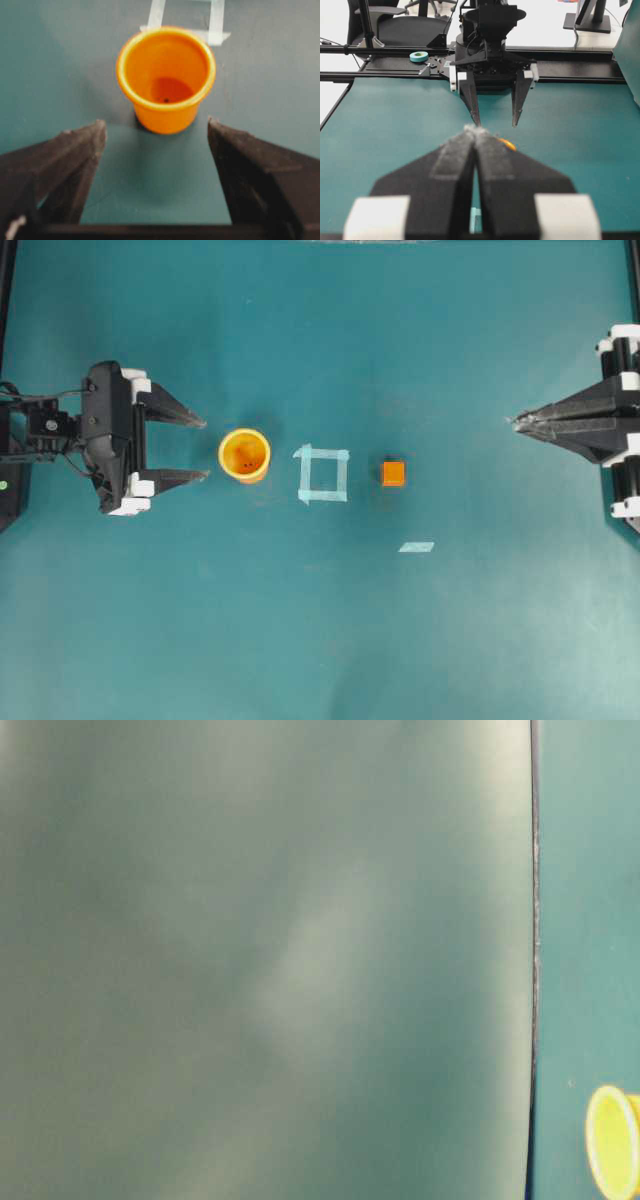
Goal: Move the cup backward with left arm.
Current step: 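Advance the left gripper around the orange cup and close on it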
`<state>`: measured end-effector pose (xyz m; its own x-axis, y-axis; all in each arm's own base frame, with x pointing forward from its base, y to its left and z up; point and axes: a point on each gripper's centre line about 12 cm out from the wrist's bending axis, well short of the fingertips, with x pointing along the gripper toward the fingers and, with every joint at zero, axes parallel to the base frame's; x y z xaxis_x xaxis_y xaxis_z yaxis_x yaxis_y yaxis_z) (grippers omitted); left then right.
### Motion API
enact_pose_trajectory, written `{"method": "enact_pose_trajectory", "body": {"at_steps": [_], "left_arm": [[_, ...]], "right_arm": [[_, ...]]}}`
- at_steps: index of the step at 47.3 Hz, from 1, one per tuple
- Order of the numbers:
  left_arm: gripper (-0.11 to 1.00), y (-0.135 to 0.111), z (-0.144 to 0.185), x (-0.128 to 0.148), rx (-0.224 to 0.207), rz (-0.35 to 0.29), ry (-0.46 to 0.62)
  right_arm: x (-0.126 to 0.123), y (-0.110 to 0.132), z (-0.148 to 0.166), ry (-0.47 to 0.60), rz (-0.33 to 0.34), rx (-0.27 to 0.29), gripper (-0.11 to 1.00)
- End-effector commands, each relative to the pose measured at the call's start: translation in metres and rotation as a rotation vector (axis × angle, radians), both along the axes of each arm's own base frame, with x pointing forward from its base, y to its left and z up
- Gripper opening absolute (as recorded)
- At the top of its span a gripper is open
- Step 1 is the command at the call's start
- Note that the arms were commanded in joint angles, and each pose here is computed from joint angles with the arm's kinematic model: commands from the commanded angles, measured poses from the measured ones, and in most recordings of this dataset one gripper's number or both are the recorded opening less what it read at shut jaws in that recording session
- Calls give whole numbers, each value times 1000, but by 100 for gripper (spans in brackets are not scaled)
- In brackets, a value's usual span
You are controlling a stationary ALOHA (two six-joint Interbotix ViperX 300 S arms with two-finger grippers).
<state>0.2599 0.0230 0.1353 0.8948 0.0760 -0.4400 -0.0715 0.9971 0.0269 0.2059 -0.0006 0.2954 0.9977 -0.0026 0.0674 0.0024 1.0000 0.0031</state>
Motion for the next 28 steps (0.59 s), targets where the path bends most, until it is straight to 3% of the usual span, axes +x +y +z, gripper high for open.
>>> {"method": "enact_pose_trajectory", "body": {"at_steps": [1, 28], "left_arm": [[80, 0, 3, 5, 2, -3, -15], [80, -5, -16, 30, -4, -28, 49]], "right_arm": [[2, 0, 13, -35, 0, 0, 0], [3, 0, 16, -43, -2, 3, 0]]}}
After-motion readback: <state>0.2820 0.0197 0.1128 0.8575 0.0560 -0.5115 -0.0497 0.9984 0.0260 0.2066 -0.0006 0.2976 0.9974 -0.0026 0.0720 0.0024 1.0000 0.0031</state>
